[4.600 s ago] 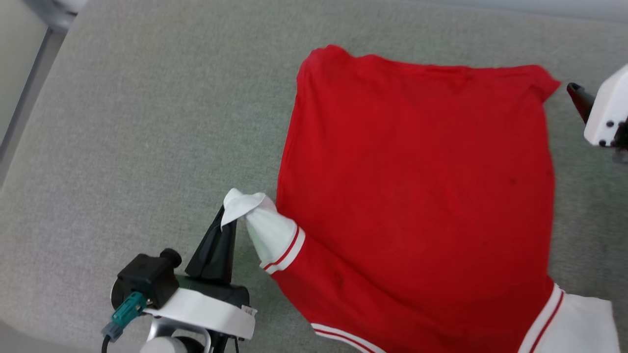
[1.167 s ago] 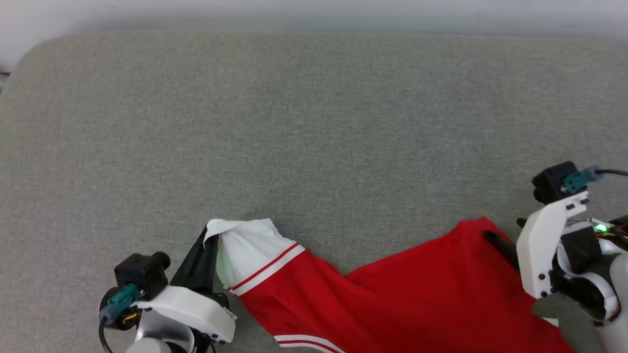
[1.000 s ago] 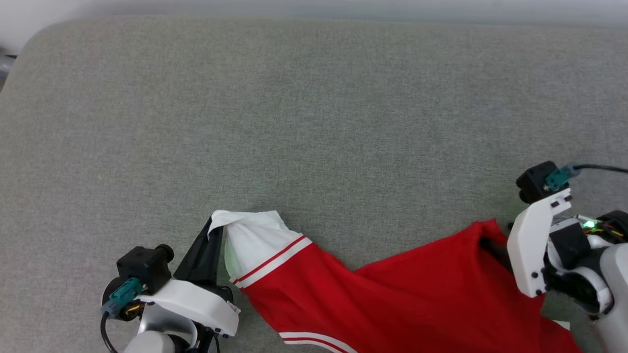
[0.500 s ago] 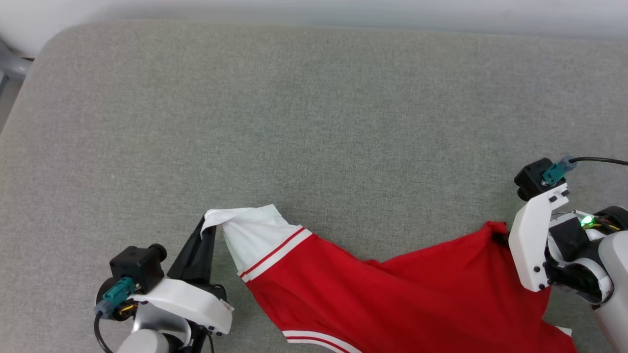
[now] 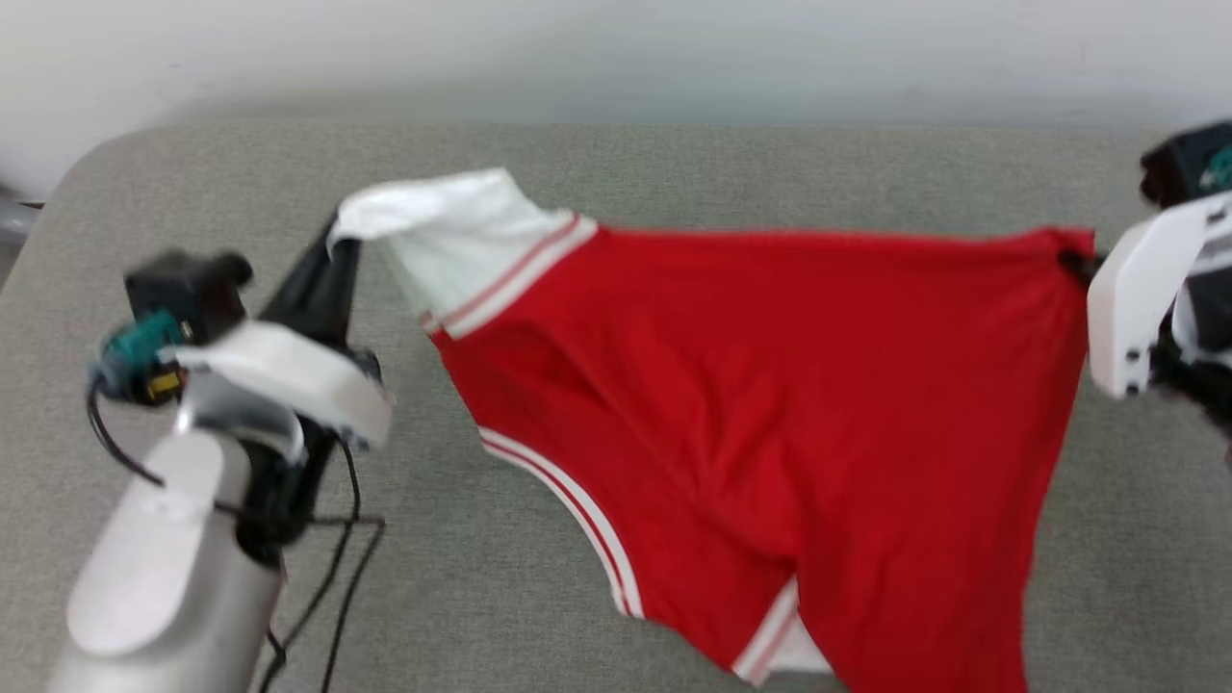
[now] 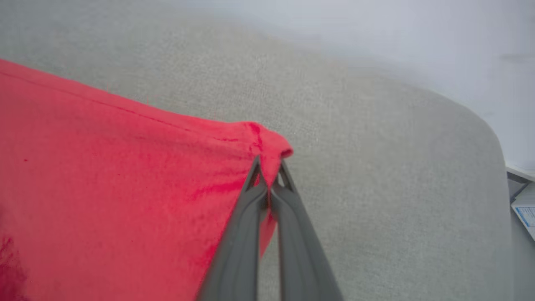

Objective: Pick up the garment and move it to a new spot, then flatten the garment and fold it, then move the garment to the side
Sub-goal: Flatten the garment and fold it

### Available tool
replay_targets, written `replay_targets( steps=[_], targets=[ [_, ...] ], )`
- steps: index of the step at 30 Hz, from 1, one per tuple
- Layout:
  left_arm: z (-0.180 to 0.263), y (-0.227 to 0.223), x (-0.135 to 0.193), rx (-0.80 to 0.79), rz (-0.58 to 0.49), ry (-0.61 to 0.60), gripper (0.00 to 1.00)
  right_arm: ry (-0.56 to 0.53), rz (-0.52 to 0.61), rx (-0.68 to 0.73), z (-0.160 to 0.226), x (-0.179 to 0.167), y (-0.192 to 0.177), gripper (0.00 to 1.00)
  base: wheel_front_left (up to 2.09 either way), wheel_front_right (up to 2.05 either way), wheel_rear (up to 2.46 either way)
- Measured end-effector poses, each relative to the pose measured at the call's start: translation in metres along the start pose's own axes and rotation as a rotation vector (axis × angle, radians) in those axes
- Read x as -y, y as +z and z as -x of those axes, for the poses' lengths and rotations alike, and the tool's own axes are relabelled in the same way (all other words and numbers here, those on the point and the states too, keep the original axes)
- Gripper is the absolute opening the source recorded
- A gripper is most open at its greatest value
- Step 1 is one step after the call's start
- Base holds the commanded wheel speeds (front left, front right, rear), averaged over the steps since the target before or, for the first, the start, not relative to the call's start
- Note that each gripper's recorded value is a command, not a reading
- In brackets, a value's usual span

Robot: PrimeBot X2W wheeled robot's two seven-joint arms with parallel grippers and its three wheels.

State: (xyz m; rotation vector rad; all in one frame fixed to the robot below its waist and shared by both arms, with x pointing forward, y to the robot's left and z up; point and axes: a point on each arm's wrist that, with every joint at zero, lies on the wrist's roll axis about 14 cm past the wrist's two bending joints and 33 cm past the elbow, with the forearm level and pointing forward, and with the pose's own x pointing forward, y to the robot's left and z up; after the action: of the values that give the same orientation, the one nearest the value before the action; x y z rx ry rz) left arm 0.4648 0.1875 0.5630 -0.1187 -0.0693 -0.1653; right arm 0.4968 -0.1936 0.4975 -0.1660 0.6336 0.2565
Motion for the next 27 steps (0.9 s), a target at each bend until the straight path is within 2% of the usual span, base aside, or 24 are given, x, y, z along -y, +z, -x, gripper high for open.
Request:
replay_targets(
  steps=[6,7,8,14,18,27],
  targets=[
    [-0.052,0.041,-0.013,0.078,-0.002,0.013,0.00,-0.085,0.007,0.196,0.008,0.023,0.071,0.00,0.00,0.00,0.00],
    [-0.075,0.061,-0.016,0.125,0.005,0.019,0.00,-0.123,0.019,0.272,0.010,0.034,0.100,0.00,0.00,0.00,0.00],
    [-0.083,0.069,-0.017,0.145,0.004,0.021,0.00,-0.134,0.025,0.302,0.011,0.037,0.111,0.00,0.00,0.00,0.00],
    [-0.129,0.121,-0.026,0.253,-0.044,0.028,0.00,-0.212,0.044,0.493,0.019,0.061,0.181,0.00,0.00,0.00,0.00],
    [-0.153,0.147,-0.033,0.318,-0.108,0.036,0.00,-0.248,0.061,0.597,0.019,0.069,0.218,0.00,0.00,0.00,0.00],
    [-0.201,0.171,-0.054,0.392,-0.138,0.070,0.00,-0.290,0.090,0.735,0.004,0.080,0.271,0.00,0.00,0.00,0.00]
  ],
)
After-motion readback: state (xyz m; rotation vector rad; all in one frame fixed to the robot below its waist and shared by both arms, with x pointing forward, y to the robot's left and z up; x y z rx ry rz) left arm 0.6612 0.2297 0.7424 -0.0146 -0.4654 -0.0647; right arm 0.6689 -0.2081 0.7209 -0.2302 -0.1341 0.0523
